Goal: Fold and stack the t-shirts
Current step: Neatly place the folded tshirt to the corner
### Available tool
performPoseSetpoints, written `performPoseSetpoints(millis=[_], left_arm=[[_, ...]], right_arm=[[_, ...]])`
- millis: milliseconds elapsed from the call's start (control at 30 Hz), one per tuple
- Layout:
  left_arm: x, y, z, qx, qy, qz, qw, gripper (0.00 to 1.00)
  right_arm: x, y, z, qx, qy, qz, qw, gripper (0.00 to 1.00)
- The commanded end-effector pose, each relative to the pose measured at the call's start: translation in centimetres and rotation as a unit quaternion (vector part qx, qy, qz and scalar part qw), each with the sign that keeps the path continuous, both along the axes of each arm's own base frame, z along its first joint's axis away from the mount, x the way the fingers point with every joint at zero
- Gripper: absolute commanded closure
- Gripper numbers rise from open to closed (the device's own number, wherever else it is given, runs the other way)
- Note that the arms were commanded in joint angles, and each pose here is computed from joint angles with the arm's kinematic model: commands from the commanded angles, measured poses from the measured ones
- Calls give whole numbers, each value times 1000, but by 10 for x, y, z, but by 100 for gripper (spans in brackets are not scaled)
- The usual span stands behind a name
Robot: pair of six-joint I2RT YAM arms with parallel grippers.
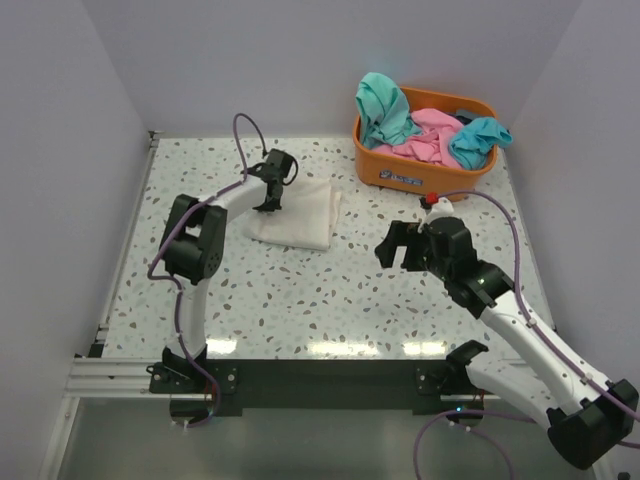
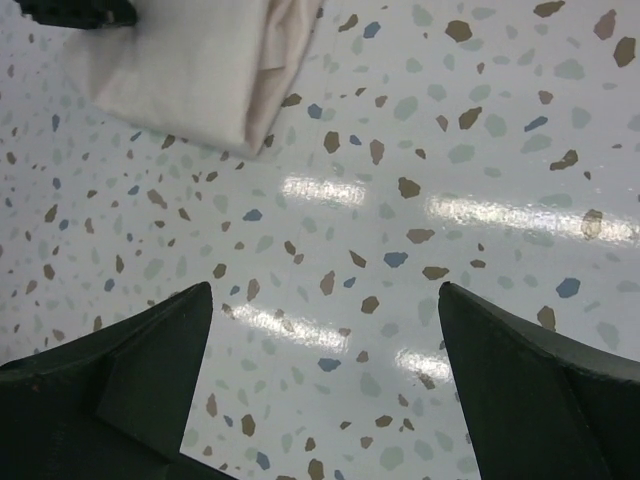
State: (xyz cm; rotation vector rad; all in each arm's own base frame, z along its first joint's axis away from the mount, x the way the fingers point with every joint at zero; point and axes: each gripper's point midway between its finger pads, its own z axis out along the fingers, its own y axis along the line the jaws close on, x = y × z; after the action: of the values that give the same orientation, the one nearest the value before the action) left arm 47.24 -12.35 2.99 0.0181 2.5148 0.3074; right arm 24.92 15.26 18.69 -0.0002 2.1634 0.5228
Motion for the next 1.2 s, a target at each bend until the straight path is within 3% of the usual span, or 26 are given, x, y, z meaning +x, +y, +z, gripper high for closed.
performPoseSetpoints(millis=[0,167,267,467,667,800,967,1133,1167], left_arm=[[10,59,21,118,-18,38,992,100],[40,140,36,117,-32,122,985,100],[61,172,47,125,-53,132,982,100],[70,189,63,153,-52,77,984,100],[34,197,63,177,-9,44,983,100],[-7,209,42,208,59,20,976,100],[-45,207,27,193,60,20,979,100],[-97,251,42,326,88,123,933,100],[-100,252,43,330,89,122,932,100]], right_arm=[[8,-16,-9,-38,-2,-34,999,1],[12,-18,-14,-50,-12,-35,998,1],[13,-22,-16,-59,-16,-40,997,1],[7,-32,-29,-77,5,-58,995,1],[0,-35,-34,-87,22,-54,995,1],[-6,-30,-33,-74,20,-35,996,1],[-10,-26,-32,-63,11,-18,998,1],[-10,-23,-32,-57,3,-8,998,1],[-10,-22,-34,-56,4,-5,998,1]])
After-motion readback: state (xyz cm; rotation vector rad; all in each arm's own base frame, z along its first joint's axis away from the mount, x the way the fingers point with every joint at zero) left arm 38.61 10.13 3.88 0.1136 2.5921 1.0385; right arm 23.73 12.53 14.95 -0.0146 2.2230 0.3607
